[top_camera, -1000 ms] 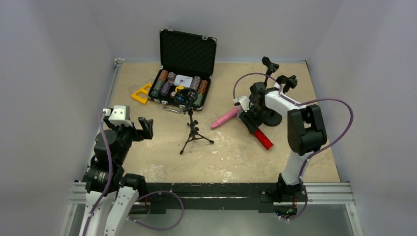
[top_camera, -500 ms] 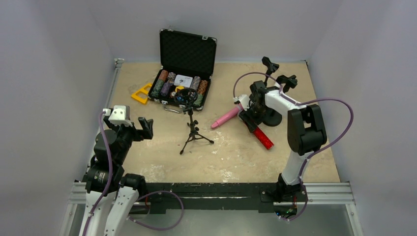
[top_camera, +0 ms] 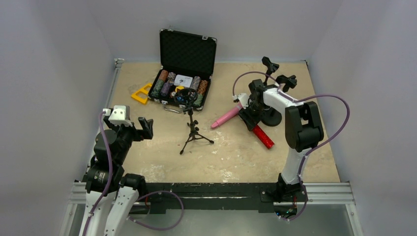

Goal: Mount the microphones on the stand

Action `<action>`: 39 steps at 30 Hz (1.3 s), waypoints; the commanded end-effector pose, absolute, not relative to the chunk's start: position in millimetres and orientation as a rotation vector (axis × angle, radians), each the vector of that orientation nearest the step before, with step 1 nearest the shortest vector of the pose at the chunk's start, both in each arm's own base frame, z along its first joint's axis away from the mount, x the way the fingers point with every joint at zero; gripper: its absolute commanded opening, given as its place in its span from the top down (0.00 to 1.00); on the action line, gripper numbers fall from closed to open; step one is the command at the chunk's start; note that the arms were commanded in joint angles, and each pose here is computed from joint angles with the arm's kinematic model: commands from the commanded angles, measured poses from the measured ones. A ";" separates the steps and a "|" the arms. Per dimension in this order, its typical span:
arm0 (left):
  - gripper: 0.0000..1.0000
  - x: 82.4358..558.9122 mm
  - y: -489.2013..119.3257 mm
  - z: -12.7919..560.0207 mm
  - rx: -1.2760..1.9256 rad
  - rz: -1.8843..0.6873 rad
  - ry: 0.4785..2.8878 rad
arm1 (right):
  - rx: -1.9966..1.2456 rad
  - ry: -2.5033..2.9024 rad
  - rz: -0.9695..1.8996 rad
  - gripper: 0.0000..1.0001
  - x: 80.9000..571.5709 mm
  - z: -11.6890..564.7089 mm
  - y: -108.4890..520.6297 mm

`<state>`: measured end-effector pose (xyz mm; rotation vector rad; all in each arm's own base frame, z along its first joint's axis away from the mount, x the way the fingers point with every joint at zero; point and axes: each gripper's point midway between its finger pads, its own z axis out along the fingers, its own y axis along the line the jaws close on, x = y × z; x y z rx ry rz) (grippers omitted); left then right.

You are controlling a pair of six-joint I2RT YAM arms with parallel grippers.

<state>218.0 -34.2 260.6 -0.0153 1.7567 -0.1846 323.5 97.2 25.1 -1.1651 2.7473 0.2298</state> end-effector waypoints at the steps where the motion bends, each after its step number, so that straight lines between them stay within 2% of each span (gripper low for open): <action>1: 0.00 220.1 -36.0 273.4 0.012 -0.186 1.702 | -1.148 2.712 0.197 0.39 337.5 35.3 103.3; 4: 0.00 220.0 -36.0 273.5 0.011 -0.187 1.701 | -1.154 2.715 0.186 0.42 337.1 34.8 103.8; 8: 0.00 219.8 -35.9 273.4 0.013 -0.185 1.702 | -1.159 2.720 0.181 0.51 336.8 34.7 104.0; 11: 0.00 219.5 -35.9 273.8 0.013 -0.185 1.700 | -1.166 2.717 0.207 0.61 332.6 34.7 106.6; 16: 0.00 219.2 -37.6 273.3 0.022 -0.193 1.702 | -1.154 2.684 0.267 0.86 323.7 39.1 112.0; 19: 0.01 218.0 -40.6 273.6 0.039 -0.207 1.701 | -1.133 2.610 0.349 0.93 315.6 59.9 119.9; 24: 0.03 211.9 -40.9 276.9 0.020 -0.226 1.701 | -1.123 2.445 0.506 0.96 290.1 112.5 138.0; 33: 0.03 143.8 -75.6 306.5 -0.009 -0.577 1.670 | -1.102 2.158 0.824 0.97 236.4 194.1 173.4; 39: 0.00 108.5 -104.8 314.6 0.034 -0.816 1.722 | -1.112 2.078 0.959 0.97 214.1 221.5 184.3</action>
